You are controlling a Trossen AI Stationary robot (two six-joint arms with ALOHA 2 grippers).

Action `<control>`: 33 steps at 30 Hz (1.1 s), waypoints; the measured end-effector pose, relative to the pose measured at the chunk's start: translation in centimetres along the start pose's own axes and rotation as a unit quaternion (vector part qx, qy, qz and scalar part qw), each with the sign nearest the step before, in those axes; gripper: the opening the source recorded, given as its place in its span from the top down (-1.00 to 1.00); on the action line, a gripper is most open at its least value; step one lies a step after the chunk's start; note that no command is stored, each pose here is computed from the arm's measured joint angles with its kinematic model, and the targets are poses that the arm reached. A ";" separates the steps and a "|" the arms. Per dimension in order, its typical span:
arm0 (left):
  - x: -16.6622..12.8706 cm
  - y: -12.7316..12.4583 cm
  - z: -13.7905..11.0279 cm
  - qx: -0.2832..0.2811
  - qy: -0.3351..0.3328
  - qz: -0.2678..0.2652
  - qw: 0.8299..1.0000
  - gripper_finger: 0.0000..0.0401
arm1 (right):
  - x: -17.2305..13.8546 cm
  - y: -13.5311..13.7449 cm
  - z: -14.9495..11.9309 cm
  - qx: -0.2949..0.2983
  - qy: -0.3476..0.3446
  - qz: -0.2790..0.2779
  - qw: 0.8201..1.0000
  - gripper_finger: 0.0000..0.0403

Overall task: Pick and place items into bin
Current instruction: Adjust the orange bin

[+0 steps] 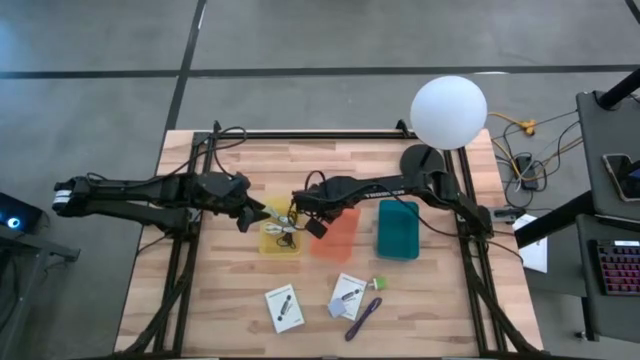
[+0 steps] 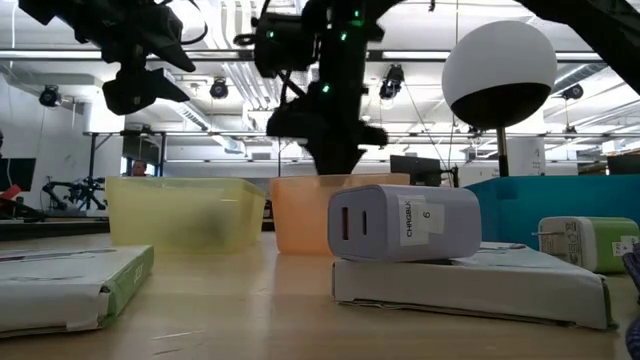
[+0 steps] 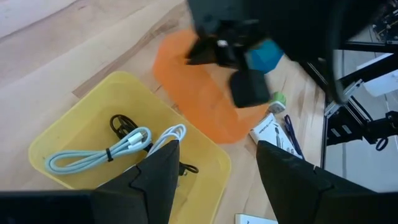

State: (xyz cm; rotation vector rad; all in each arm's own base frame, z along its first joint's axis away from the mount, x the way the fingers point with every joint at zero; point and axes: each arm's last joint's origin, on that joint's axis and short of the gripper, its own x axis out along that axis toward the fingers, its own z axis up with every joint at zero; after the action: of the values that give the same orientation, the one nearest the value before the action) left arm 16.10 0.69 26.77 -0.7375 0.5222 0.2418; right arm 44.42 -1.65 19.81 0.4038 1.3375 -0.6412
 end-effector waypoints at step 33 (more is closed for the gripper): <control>0.1 0.1 -0.2 0.013 0.003 0.003 1.000 0.01 | -1.8 4.5 -6.9 -0.036 0.078 0.009 0.996 0.89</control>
State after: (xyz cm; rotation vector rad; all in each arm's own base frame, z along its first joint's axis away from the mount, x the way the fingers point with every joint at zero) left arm 16.09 0.69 26.52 -0.7113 0.5315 0.2375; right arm 41.87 6.40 19.78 0.4135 1.4994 -0.5549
